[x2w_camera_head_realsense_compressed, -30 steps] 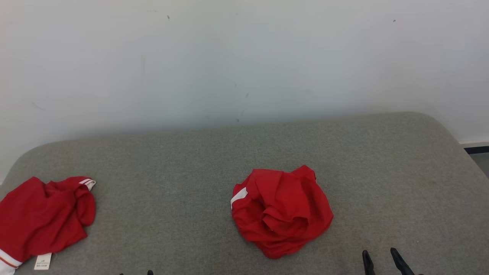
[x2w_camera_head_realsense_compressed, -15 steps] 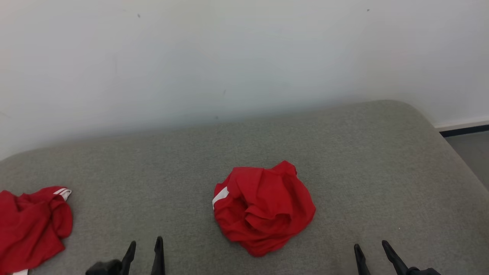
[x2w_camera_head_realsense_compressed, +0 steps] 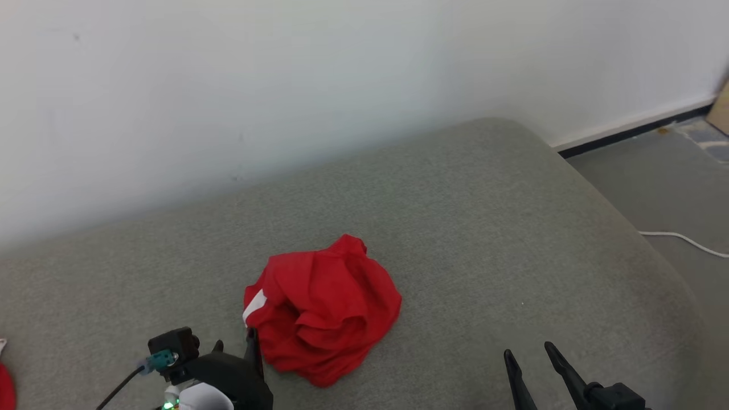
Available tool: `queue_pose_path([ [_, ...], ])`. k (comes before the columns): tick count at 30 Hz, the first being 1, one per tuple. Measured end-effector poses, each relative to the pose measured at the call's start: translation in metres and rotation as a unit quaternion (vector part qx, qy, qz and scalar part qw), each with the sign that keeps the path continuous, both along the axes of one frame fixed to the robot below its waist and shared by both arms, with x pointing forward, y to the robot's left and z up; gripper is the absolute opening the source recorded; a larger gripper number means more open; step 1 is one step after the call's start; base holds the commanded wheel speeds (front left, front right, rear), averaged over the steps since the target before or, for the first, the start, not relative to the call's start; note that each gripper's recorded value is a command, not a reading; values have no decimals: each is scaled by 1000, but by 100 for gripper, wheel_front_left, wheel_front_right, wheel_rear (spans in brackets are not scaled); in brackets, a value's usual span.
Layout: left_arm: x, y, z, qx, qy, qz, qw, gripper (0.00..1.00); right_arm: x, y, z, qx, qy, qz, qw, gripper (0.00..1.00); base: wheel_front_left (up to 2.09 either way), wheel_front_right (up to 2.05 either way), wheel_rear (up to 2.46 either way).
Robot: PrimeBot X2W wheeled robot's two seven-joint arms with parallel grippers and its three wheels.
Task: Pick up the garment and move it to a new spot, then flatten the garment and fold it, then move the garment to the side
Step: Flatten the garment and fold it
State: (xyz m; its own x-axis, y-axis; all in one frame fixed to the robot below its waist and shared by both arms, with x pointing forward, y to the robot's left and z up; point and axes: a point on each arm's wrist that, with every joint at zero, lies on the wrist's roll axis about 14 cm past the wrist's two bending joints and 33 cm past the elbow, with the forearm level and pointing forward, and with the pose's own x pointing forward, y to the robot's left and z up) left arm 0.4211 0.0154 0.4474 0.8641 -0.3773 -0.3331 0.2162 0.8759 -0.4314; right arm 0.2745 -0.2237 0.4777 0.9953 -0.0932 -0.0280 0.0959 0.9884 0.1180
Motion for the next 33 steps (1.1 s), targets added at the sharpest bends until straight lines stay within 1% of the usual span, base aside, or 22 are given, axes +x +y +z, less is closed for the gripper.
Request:
queue_pose_path([
  [6,10,-30,-11,28,20,-31,999,100,-15,-17,-6,3,10,-36,999,100,0,0,0],
  [11,13,-33,-33,80,46,-40,995,100,-24,-26,-11,4,19,-58,998,100,0,0,0],
  [14,16,-38,-38,87,49,-43,994,100,-27,-29,-14,4,25,-65,998,100,0,0,0],
  [15,16,-39,-39,88,51,-44,994,54,-27,-30,-15,4,26,-67,997,100,0,0,0],
  [16,15,-40,-41,89,51,-46,994,0,-27,-30,-16,4,28,-68,997,100,0,0,0],
  [19,19,-42,-34,88,31,-48,994,0,-27,-30,-17,6,27,-69,997,100,0,0,0],
  [22,36,-34,-14,88,-19,-19,996,0,-24,-29,-16,8,25,-66,997,100,0,0,0],
  [24,45,-34,5,83,-59,-12,995,0,-22,-26,-16,9,24,-62,998,100,0,0,0],
  [25,52,-40,26,77,-102,-15,992,0,-20,-23,-16,10,23,-57,998,100,0,0,0],
  [28,62,-53,62,75,-168,-29,983,0,-18,-21,-15,11,21,-54,998,100,0,0,0],
  [31,64,-74,97,64,-222,-54,972,0,-17,-20,-15,12,19,-51,998,100,0,0,0],
  [33,62,-93,120,58,-257,-77,962,0,-17,-19,-15,13,19,-51,998,100,0,0,0],
])
